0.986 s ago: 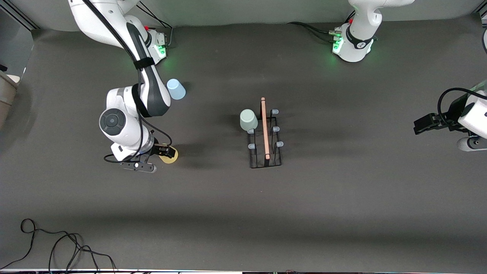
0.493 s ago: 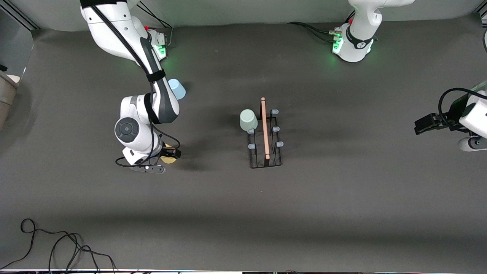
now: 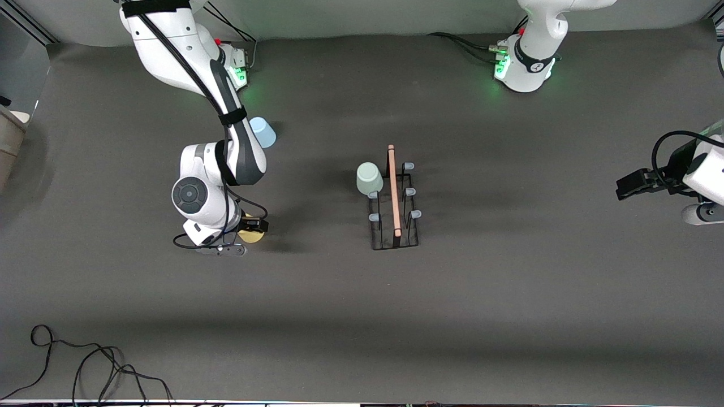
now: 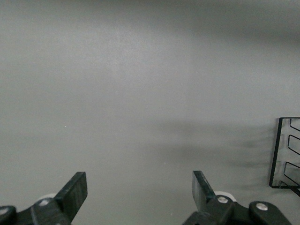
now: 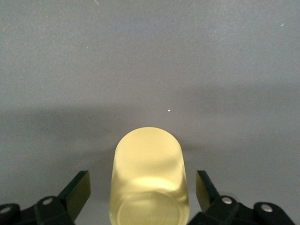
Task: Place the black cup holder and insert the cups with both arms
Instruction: 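Move the right gripper to the yellow cup and grasp it, then lift the yellow cup with the right gripper and carry it to the rack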
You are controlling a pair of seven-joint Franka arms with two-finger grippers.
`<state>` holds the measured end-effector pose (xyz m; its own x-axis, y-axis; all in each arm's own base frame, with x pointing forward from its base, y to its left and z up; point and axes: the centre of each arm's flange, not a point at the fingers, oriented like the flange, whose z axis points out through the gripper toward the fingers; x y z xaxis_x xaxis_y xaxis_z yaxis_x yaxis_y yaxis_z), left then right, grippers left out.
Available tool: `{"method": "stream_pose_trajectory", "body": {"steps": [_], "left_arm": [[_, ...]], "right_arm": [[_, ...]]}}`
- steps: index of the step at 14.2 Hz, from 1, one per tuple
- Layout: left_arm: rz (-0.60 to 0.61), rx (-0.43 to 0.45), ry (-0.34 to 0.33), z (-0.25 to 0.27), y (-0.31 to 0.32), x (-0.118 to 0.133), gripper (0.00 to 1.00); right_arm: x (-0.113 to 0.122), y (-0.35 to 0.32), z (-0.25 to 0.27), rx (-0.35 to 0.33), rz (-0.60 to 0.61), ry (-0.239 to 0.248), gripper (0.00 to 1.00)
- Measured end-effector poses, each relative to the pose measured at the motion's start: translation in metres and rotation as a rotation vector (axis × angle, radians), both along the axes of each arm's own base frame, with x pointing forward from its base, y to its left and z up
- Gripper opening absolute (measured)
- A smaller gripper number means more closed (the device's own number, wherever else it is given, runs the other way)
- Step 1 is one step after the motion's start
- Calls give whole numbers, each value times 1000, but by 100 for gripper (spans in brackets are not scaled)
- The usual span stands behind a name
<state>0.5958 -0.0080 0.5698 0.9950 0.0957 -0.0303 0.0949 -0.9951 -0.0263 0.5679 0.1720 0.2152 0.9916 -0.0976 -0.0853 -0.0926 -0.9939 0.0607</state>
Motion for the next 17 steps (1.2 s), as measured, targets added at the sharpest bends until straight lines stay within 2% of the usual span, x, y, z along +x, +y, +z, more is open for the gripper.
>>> {"method": "stream_pose_trajectory", "body": {"steps": [2,4,5,8,11,14,17], "left_arm": [[0,0,0,0,0,0,100],[0,0,0,0,0,0,100],[0,0,0,0,0,0,100],[0,0,0,0,0,0,100],[0,0,0,0,0,0,100],[0,0,0,0,0,0,100],[1,0,1,0,0,0,100]], "right_arm": [[-3,0,-3,4,17,9,95],[-4,-1,-4,7,34,14,72],[-5,-1,-2,11,36,15,68],[-6,0,5,23,35,39,68],[1,8,55,86,31,65,68],[9,21,128,159,-26,42,68],[18,50,186,189,-113,16,68]]}}
